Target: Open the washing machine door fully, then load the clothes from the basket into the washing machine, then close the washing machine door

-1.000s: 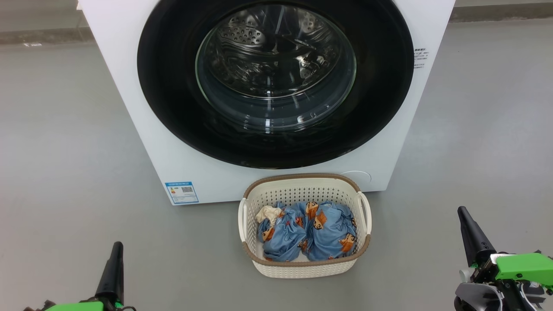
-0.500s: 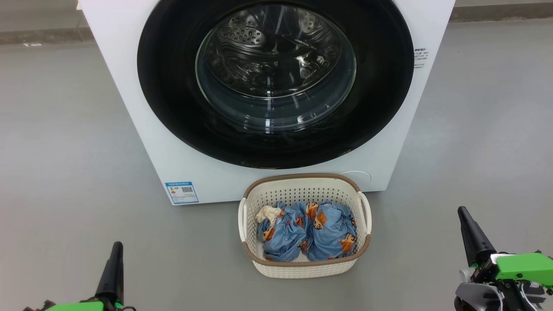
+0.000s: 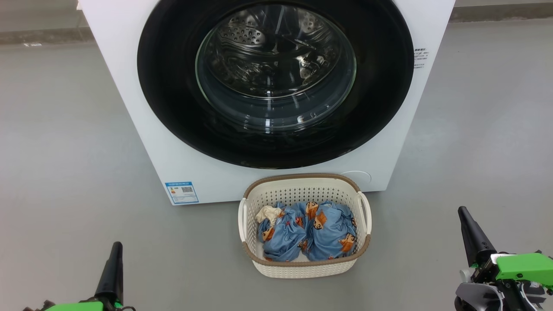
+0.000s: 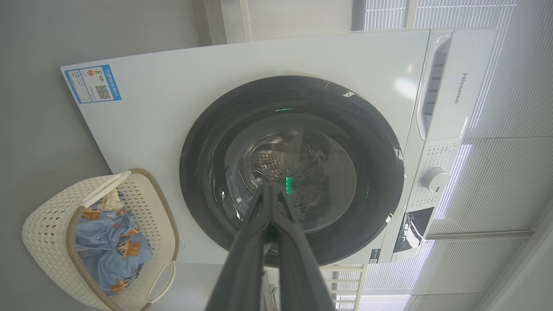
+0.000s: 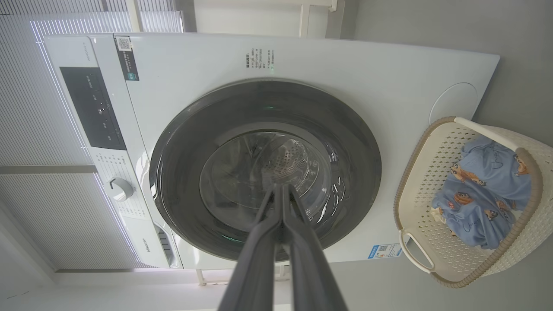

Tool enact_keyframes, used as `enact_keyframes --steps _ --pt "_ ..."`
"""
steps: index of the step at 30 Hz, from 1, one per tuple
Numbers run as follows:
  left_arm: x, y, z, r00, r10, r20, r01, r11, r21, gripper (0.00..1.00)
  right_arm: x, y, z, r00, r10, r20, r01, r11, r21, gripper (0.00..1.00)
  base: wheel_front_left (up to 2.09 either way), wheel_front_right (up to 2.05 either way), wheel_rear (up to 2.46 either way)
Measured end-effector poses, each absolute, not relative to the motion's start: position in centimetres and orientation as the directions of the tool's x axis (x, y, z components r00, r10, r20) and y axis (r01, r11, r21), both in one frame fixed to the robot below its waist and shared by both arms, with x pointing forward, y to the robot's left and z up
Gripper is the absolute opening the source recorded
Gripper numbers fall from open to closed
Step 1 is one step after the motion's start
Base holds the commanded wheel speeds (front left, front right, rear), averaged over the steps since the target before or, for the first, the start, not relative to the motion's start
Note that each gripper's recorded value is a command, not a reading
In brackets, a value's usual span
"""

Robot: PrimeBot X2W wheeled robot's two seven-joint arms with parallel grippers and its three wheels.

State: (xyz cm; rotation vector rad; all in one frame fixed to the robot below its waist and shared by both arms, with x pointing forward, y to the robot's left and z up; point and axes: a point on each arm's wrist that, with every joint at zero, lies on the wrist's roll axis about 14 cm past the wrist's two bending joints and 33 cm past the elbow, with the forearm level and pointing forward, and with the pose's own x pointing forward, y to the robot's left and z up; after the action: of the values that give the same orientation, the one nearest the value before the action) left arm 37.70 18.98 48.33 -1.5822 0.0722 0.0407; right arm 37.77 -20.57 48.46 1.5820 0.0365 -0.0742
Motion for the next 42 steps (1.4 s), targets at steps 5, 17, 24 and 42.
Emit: enact_keyframes --steps 5,17,24,42 --pt "37.7 19.0 48.3 0.997 -0.02 -0.071 -0.072 -0.012 -0.997 0.0 37.8 -20.6 48.5 0.997 -0.025 -0.071 0.07 -0.013 0.997 0.0 0.0 0.0 0.0" --pt "37.7 18.9 48.3 0.997 -0.022 -0.071 -0.072 -0.016 -0.997 0.0 37.8 -20.7 48.5 0.997 -0.029 -0.07 0.07 -0.015 0.997 0.0 0.0 0.0 0.0" --pt "37.7 18.9 48.3 0.997 -0.022 -0.071 -0.071 -0.018 -0.997 0.0 37.7 -20.8 48.5 0.997 -0.032 -0.07 0.07 -0.016 0.997 0.0 0.0 0.0 0.0" --pt "35.7 18.1 44.7 0.983 -0.016 -0.182 -0.182 -0.014 -0.983 1.0 35.5 -19.9 44.1 0.978 -0.04 -0.204 0.203 -0.024 0.979 1.0 0.0 0.0 0.0"
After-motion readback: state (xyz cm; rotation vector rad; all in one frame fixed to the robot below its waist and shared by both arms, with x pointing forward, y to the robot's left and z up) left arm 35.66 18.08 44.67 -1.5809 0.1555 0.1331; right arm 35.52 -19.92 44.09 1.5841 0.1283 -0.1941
